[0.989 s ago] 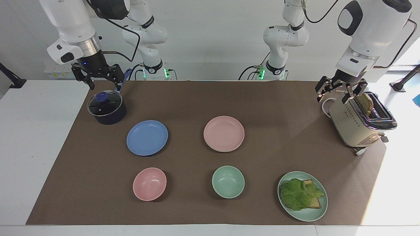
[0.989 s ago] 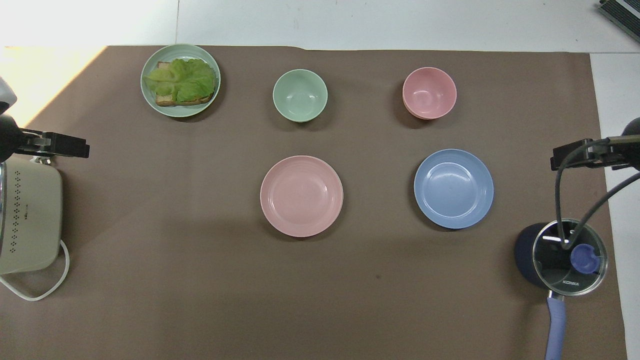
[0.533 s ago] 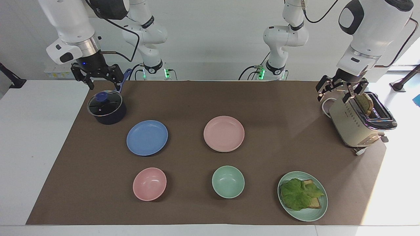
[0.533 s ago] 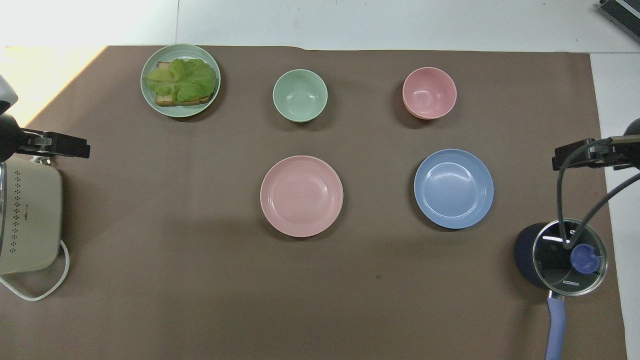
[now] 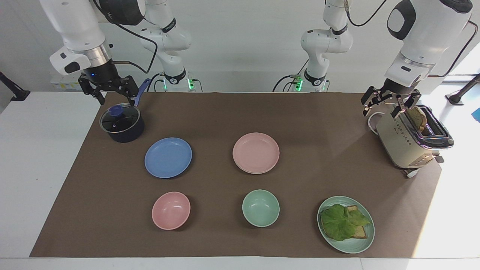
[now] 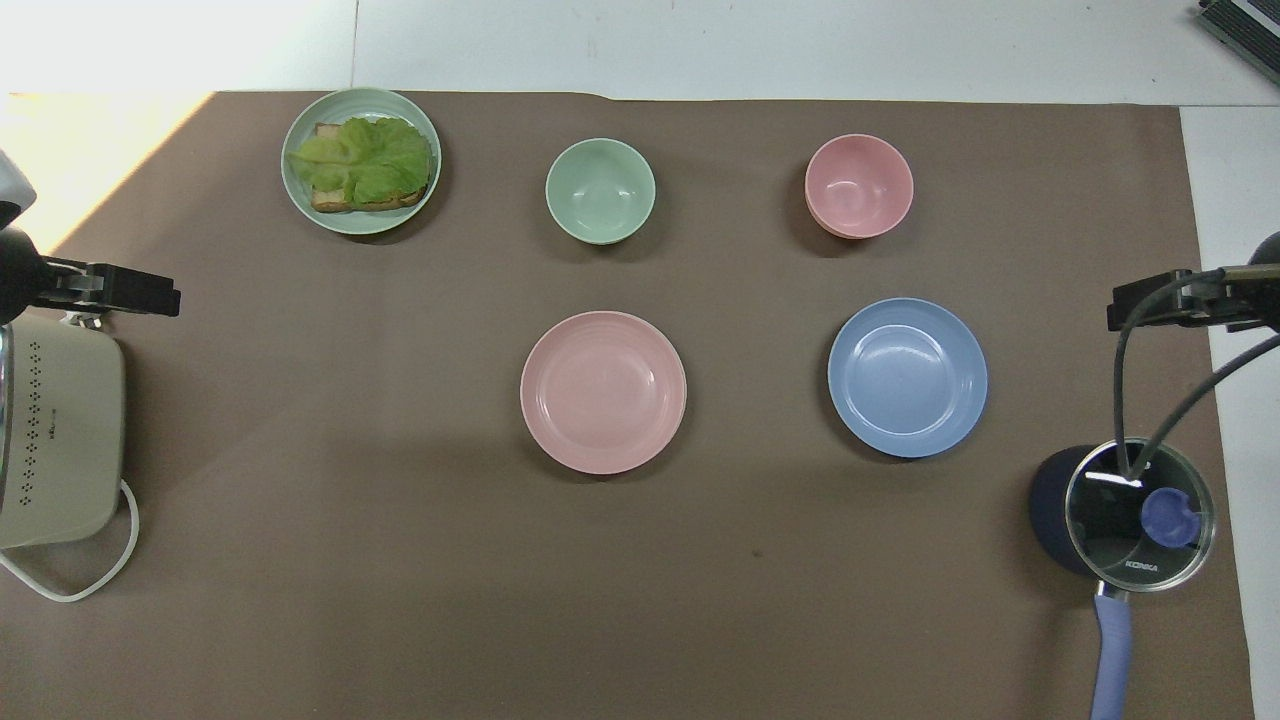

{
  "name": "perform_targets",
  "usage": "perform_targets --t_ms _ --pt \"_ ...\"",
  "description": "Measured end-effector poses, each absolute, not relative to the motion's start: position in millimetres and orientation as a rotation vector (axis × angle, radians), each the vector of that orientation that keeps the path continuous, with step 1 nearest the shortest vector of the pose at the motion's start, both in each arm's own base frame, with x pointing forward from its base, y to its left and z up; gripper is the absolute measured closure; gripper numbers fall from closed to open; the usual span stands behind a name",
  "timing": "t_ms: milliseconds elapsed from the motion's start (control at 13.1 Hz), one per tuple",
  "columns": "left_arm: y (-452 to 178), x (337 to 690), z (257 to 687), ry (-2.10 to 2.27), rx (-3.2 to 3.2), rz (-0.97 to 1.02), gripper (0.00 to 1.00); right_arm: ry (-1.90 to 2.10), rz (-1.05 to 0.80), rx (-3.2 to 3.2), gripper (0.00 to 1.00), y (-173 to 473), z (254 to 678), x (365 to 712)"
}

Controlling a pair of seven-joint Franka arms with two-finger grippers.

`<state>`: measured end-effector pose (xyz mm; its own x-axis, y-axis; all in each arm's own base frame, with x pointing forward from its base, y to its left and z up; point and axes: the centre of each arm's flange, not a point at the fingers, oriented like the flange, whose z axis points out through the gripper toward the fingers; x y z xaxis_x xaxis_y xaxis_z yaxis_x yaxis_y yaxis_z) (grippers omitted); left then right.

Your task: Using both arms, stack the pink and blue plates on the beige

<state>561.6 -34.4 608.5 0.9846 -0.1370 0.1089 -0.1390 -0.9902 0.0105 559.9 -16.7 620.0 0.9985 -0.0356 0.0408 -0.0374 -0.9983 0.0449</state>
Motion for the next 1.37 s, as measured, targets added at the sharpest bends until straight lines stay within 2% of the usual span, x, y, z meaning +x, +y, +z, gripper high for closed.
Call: perform_targets --t_ms 228,685,913,1370 --pt "-34.4 561.6 608.5 -0.216 3.111 0.169 0.0 -0.068 0.078 3.095 0.0 -22.8 587.5 567.3" --pt "-34.4 561.6 608.5 -0.216 3.111 0.169 0.0 -0.075 0.027 3.1 0.0 -31.8 449.0 569.9" --pt "-34.4 561.6 608.5 -0.216 3.111 0.169 0.0 -0.077 -0.012 3.103 0.0 -33.1 418.0 573.3" --pt "-34.4 561.6 608.4 -0.216 3.111 0.169 0.0 -0.105 0.037 3.125 0.02 -36.3 337.6 578.7"
